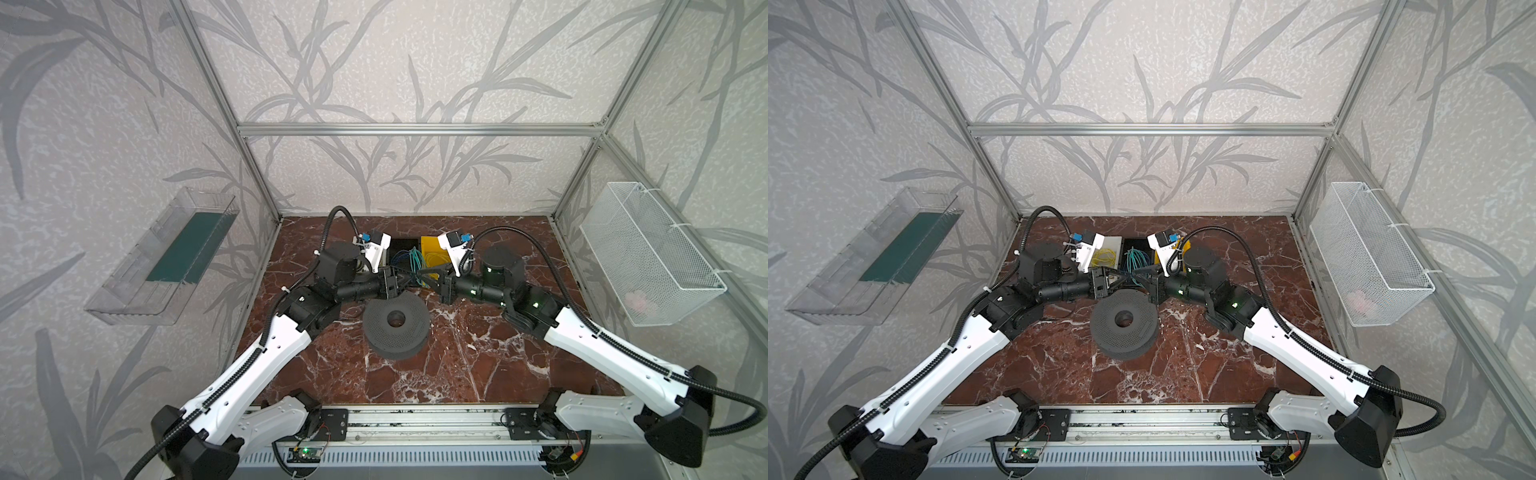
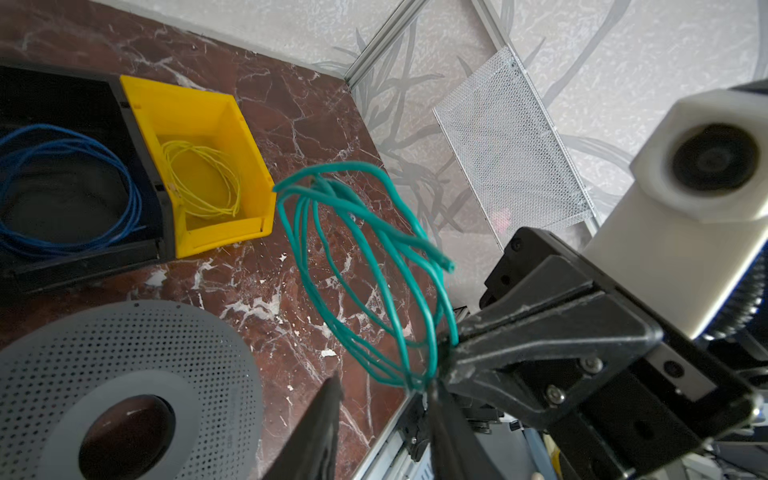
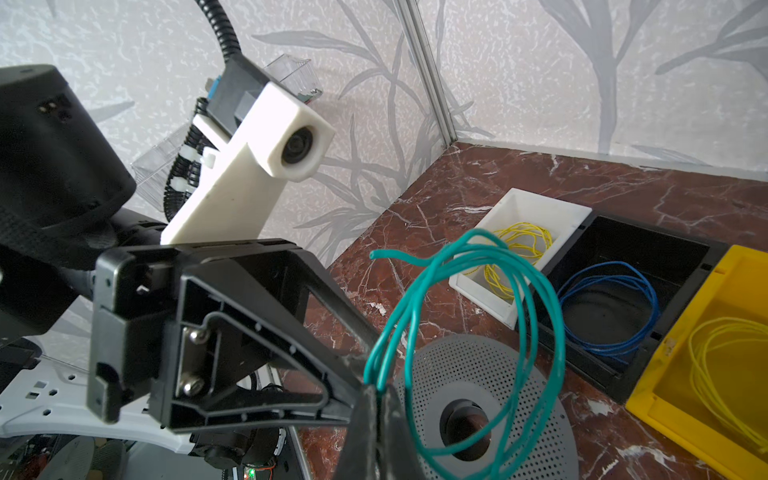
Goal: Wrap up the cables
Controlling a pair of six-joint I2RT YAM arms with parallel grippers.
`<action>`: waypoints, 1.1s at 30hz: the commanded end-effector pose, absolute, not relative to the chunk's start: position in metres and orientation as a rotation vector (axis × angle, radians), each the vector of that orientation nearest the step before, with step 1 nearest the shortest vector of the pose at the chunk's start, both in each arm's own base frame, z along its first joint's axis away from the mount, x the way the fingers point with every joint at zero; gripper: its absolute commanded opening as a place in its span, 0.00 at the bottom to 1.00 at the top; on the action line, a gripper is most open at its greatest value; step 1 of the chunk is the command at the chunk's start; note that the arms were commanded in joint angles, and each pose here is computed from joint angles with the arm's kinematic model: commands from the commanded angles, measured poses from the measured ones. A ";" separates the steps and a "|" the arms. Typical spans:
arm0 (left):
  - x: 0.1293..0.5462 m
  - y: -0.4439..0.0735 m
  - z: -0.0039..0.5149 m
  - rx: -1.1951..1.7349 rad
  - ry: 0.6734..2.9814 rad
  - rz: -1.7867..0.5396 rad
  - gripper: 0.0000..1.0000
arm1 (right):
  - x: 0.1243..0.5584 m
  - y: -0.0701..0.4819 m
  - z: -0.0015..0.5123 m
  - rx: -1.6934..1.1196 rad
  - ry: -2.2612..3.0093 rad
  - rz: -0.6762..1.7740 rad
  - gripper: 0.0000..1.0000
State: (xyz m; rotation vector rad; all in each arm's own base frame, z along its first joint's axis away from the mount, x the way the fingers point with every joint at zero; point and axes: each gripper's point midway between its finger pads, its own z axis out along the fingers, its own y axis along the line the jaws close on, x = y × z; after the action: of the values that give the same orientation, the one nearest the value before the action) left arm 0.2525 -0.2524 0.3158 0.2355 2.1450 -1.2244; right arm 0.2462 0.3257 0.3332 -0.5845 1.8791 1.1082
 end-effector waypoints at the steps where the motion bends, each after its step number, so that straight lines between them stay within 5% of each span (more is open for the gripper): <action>1: 0.257 -0.248 0.307 0.210 2.168 -1.163 0.26 | 0.239 0.330 0.346 -0.601 1.824 1.153 0.00; 10: 0.262 -0.243 0.297 0.182 2.200 -1.104 0.00 | 0.237 0.327 0.344 -0.612 1.840 1.137 0.00; 20: 0.258 -0.230 0.309 0.197 2.166 -1.057 0.00 | 0.234 0.313 0.344 -0.633 1.892 1.145 0.00; 28: 0.248 -0.229 0.350 0.261 2.003 -1.258 0.52 | 0.220 0.318 0.339 -0.705 1.905 1.226 0.00; 33: 0.248 -0.228 0.362 0.310 1.971 -1.229 0.59 | 0.218 0.324 0.338 -0.714 1.906 1.263 0.00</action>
State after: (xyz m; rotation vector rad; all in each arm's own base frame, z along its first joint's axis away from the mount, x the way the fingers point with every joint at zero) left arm 0.2527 -0.2229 0.3424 0.2283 2.0379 -1.2023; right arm 0.2259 0.3214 0.3216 -0.6869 1.9529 1.2113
